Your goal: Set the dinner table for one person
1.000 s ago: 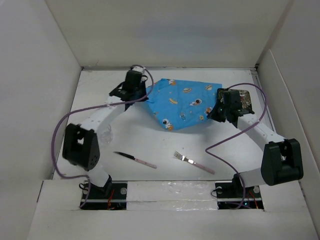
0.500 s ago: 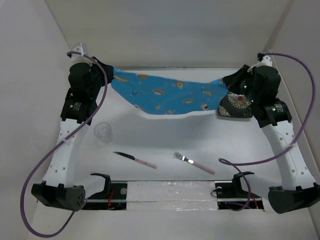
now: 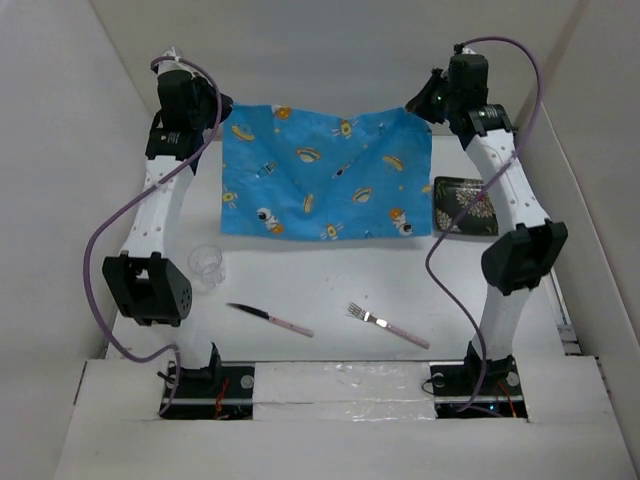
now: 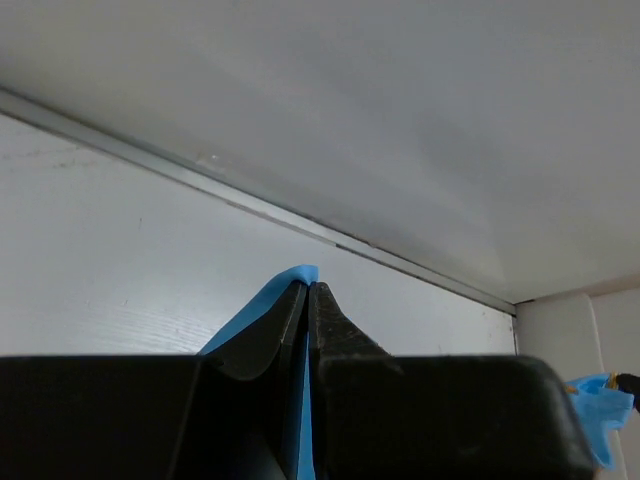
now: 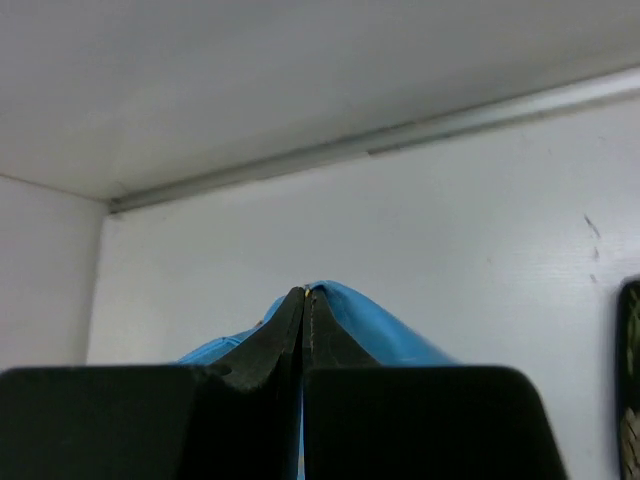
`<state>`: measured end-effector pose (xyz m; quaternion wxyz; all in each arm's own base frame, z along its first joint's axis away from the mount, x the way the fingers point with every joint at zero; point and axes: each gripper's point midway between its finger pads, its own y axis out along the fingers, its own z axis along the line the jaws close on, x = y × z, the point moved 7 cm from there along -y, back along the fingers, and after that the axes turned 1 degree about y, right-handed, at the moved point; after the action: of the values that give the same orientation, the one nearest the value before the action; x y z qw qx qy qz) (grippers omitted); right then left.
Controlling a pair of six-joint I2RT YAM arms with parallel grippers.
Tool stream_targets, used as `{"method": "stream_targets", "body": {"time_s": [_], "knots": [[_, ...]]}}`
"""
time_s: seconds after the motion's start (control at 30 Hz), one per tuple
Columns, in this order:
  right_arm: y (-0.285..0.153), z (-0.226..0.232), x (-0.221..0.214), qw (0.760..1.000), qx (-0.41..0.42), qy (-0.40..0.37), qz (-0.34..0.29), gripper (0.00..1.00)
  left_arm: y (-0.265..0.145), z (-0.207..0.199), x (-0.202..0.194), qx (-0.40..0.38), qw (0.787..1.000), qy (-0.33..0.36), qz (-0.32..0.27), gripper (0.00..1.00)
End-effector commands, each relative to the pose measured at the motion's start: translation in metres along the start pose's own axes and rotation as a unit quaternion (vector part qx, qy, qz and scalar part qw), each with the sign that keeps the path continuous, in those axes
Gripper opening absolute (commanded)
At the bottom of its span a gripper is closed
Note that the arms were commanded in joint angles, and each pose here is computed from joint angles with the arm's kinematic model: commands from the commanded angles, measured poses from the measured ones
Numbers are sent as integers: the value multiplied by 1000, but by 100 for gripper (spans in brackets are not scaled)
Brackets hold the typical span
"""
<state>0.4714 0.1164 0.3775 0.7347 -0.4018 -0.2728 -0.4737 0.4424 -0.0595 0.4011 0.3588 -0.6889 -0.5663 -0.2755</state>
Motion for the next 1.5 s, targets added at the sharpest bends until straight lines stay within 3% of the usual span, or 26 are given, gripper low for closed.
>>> {"method": "stream_targets", "body": {"time_s": [0.0, 0.13, 0.27, 0.3, 0.37, 0.63, 0.87, 1.07, 1.47], "knots": [[-36, 42, 67, 994, 65, -1, -84, 0, -21, -31, 58, -69, 995, -28, -70, 0], [-46, 56, 94, 988, 103, 3, -111, 0, -29, -28, 85, -89, 991, -43, -93, 0], [-44, 47, 77, 990, 103, -4, -95, 0, -32, -4, 68, -72, 993, -43, -80, 0], [-39, 32, 53, 994, 86, -1, -62, 0, -41, 0, 66, -76, 993, -42, -78, 0], [-35, 18, 31, 996, 81, -1, -46, 0, -33, 31, 30, -52, 997, -45, -44, 0], [-14, -70, -136, 990, -3, 15, 137, 0, -42, 125, -110, 41, 993, -63, 93, 0], [-10, -108, -221, 971, -55, 21, 231, 0, -55, 175, -188, 93, 976, -77, 184, 0], [-25, -116, -245, 964, -69, 18, 254, 0, -69, 191, -211, 125, 967, -66, 214, 0], [-61, -121, -241, 963, -93, -5, 255, 0, -103, 193, -217, 140, 965, -47, 218, 0]]}}
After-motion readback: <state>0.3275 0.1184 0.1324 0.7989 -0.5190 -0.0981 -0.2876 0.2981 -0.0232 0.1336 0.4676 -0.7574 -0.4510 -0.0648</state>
